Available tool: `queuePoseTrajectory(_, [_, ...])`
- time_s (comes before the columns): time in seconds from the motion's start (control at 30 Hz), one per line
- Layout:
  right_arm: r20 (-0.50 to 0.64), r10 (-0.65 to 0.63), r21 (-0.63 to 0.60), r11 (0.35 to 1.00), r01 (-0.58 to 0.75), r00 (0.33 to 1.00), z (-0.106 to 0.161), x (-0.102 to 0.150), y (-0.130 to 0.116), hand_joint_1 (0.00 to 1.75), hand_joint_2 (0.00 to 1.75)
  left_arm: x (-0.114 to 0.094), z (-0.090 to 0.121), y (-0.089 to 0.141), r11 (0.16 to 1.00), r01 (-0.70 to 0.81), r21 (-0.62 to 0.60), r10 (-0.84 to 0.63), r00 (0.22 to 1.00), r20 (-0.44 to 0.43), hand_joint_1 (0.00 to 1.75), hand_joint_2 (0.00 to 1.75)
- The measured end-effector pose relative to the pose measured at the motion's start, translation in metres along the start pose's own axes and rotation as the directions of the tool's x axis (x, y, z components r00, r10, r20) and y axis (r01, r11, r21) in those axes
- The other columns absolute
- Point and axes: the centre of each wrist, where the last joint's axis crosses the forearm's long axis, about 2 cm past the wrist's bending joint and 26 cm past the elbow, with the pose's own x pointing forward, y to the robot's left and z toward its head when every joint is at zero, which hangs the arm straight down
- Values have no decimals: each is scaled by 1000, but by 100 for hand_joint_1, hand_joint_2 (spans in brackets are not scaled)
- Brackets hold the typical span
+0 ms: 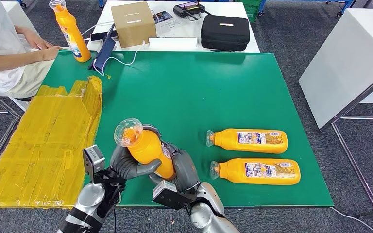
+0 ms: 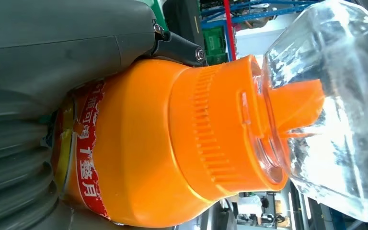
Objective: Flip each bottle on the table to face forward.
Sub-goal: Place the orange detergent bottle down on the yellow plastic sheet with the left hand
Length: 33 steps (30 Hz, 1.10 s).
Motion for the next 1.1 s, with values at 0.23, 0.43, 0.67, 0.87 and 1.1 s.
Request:
queuePoseTrajectory(0.23, [69, -296, -59, 952, 300, 953, -1, 13, -10, 0, 0, 11, -5, 14, 967, 191, 171, -201, 979, 44, 175, 175])
queuePoseTrajectory(0.43, [201, -311, -117, 934, 338, 929, -8, 32, -40, 0, 0, 35, -27, 59, 655, 662, 364, -692, 719, -62, 175, 175])
queuePoseTrajectory(0.67, [290, -280, -149, 932, 332, 915, -14, 47, -63, 0, 0, 49, -50, 95, 480, 782, 397, -816, 564, -125, 175, 175])
queuePoseTrajectory(0.87, [328, -326, -136, 913, 385, 887, -15, 50, -78, 0, 175, 52, -65, 126, 90, 948, 305, -950, 174, -261, 175, 175])
queuePoseTrajectory(1.1, [374, -325, -159, 900, 405, 869, -21, 55, -102, 0, 175, 37, -68, 172, -348, 933, 94, -911, -313, -268, 175, 175])
